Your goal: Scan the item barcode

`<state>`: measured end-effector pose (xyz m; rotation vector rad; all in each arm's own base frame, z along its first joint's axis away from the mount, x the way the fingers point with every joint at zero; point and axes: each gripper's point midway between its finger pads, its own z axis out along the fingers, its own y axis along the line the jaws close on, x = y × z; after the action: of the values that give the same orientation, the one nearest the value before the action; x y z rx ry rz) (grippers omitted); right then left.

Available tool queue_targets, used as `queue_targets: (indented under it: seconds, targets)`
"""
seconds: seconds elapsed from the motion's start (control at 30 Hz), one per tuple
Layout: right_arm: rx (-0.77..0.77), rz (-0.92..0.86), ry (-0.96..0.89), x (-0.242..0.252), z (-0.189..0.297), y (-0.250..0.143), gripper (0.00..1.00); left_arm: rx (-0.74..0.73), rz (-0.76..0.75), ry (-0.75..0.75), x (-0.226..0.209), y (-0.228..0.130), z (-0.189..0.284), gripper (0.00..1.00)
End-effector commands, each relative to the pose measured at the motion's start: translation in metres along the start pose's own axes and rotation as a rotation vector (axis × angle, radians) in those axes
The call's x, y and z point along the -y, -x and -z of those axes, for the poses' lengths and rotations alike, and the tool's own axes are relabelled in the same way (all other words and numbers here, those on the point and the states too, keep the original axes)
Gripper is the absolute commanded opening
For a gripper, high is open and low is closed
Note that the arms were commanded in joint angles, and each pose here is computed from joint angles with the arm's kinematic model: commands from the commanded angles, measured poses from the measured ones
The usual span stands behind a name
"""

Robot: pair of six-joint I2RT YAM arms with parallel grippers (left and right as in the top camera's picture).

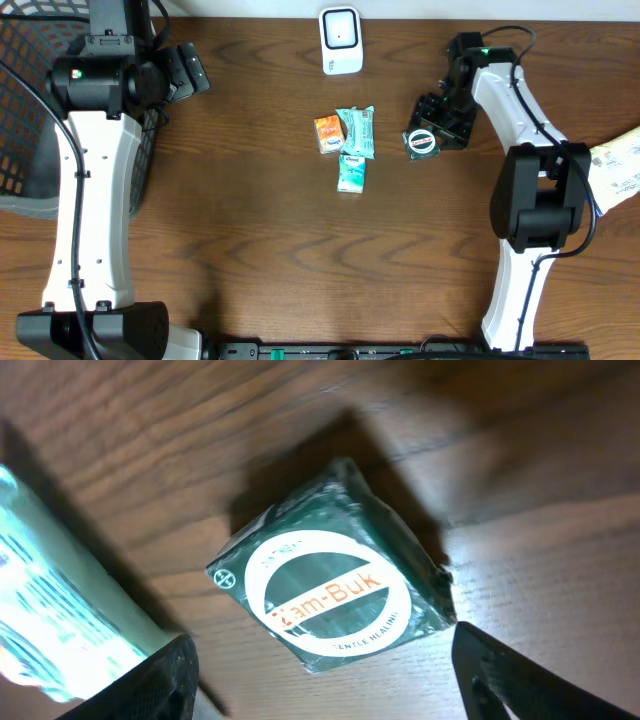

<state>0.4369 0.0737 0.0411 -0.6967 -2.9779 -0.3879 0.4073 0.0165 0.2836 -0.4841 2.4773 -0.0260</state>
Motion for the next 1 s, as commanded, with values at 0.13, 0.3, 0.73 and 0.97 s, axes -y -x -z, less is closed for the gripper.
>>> queue_targets:
  seconds: [0.13, 0.3, 0.73, 0.97]
  targets:
    - [0.023, -0.446, 0.070, -0.006, 0.023, 0.007, 0.86, 0.006, 0.001, 0.015, -0.002, 0.001, 0.001, 0.98]
    - [0.042, -0.483, 0.068, -0.020, 0.014, 0.003, 0.92, 0.006, 0.001, 0.015, -0.002, 0.001, 0.001, 0.98]
    - [0.181, -0.618, -0.100, -0.010, -0.002, -0.002, 0.95, 0.006, 0.001, 0.015, -0.002, 0.001, 0.001, 0.98]
    - [0.150, -0.623, -0.137, -0.005, -0.023, -0.004, 0.94, 0.006, 0.001, 0.015, -0.002, 0.001, 0.001, 0.98]
